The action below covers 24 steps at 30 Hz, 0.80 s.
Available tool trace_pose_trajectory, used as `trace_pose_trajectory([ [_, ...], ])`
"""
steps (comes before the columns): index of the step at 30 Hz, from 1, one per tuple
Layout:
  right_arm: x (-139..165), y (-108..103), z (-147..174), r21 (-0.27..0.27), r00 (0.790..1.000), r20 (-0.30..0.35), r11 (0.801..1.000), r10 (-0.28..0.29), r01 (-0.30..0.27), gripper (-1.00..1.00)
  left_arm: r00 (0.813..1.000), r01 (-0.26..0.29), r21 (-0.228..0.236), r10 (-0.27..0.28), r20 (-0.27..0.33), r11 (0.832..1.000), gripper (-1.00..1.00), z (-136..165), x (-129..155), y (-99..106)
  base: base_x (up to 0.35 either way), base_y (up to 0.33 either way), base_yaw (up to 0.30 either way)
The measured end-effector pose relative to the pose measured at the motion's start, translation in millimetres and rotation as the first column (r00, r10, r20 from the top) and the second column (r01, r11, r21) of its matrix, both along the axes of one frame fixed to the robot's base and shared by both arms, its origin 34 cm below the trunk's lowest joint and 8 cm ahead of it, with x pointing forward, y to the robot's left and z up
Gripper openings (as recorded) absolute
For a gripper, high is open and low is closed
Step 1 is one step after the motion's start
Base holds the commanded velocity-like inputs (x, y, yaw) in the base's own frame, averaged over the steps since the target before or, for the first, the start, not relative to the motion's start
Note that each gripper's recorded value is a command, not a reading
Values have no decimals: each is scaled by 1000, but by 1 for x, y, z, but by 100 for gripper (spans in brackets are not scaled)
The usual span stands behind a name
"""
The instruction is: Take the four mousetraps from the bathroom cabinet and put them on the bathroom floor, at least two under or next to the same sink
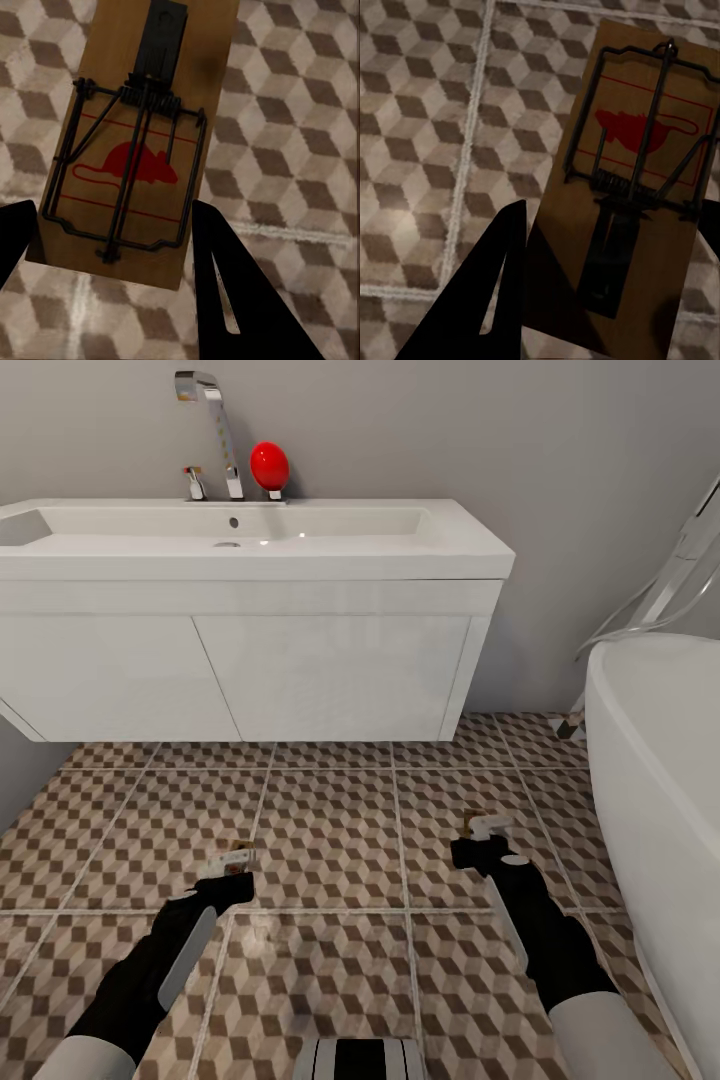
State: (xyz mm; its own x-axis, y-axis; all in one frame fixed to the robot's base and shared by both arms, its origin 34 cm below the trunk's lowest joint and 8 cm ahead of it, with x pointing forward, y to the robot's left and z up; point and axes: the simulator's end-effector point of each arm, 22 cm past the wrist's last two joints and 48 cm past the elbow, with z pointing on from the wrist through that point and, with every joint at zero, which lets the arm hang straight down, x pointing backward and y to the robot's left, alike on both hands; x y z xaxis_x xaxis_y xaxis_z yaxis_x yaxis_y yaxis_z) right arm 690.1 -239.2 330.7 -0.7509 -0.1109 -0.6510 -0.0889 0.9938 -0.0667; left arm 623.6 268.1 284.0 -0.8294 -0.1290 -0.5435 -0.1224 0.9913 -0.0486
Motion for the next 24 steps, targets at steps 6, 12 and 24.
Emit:
trace_pose_trajectory([
  [6, 0, 9, 0, 29, 998, -49, 999, 26, -25, -100, 994, 20, 9, -19, -110, 1000, -100, 4, 30, 2, 0, 0, 0],
  [12, 0, 10, 0, 35, 998, -58, 999, 29, -27, -100, 986, 26, 4, -25, -165, 1000, -100, 7, 44, -2, 0, 0, 0],
  [24, -6, 24, -7, 53, 994, -105, 998, 32, -27, -100, 967, 22, -4, -23, -253, 1000, -100, -19, 21, -4, 0, 0, 0],
])
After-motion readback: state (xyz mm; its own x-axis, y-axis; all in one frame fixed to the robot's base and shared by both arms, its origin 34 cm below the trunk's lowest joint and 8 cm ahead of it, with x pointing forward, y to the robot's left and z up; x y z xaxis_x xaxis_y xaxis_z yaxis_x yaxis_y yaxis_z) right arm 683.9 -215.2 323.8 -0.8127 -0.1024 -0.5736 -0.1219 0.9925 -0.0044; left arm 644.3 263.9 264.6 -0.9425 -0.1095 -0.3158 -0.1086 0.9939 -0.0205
